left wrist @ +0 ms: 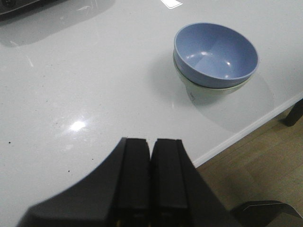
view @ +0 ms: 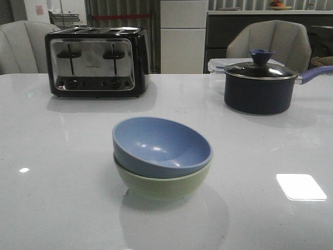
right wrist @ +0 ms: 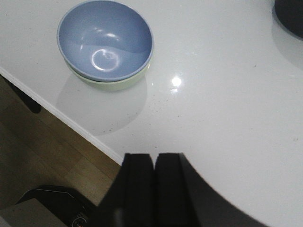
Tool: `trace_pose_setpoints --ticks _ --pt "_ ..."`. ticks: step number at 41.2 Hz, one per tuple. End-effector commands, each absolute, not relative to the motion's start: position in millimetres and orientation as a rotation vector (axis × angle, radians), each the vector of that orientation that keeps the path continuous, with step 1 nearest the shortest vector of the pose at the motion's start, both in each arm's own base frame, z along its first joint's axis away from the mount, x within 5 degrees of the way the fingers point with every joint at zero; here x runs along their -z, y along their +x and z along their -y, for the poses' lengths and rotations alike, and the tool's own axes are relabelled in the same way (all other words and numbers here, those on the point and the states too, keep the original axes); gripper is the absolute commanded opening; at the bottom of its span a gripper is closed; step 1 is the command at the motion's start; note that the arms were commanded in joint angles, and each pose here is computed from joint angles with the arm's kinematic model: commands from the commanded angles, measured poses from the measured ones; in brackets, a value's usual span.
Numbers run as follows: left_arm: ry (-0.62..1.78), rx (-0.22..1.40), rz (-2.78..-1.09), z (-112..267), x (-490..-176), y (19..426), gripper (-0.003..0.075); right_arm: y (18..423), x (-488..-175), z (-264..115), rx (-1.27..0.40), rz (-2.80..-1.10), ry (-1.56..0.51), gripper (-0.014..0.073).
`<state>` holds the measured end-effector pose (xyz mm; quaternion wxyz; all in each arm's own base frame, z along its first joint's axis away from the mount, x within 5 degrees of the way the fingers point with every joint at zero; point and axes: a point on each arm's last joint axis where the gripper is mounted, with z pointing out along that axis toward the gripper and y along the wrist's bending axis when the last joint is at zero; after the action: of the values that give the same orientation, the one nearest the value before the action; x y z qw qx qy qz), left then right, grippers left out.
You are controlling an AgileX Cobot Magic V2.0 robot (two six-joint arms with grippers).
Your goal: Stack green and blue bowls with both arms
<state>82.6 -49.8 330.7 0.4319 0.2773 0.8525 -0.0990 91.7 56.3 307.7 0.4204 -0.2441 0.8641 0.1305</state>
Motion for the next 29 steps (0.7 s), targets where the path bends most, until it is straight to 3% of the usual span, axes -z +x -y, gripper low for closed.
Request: trace_pose_setpoints --ticks 1,8,13,20,29 --pt "0.654 0.287 -2.036 52.6 -344.2 85.1 0.0093 95.1 -320.6 -56.2 -0.326 -2.079 -0.582 0.0056" --pt "0.599 0.294 -2.0 45.2 -348.6 77.1 0.0093 95.1 -320.6 -56.2 -0.326 -2.079 -0.582 0.0056" --pt "0.431 0.208 -1.86 27.9 -347.1 69.7 0.0093 95.1 -320.6 -56.2 -0.326 -2.079 -0.582 0.0056" --pt "0.205 0.08 -1.609 10.5 -311.2 58.4 0.0093 95.1 -320.6 -56.2 -0.326 -2.079 -0.582 0.0056" --pt "0.053 -0.015 -1.542 1.5 -246.4 51.7 0.0093 95.1 -320.6 -56.2 -0.326 -2.079 -0.582 0.0056"
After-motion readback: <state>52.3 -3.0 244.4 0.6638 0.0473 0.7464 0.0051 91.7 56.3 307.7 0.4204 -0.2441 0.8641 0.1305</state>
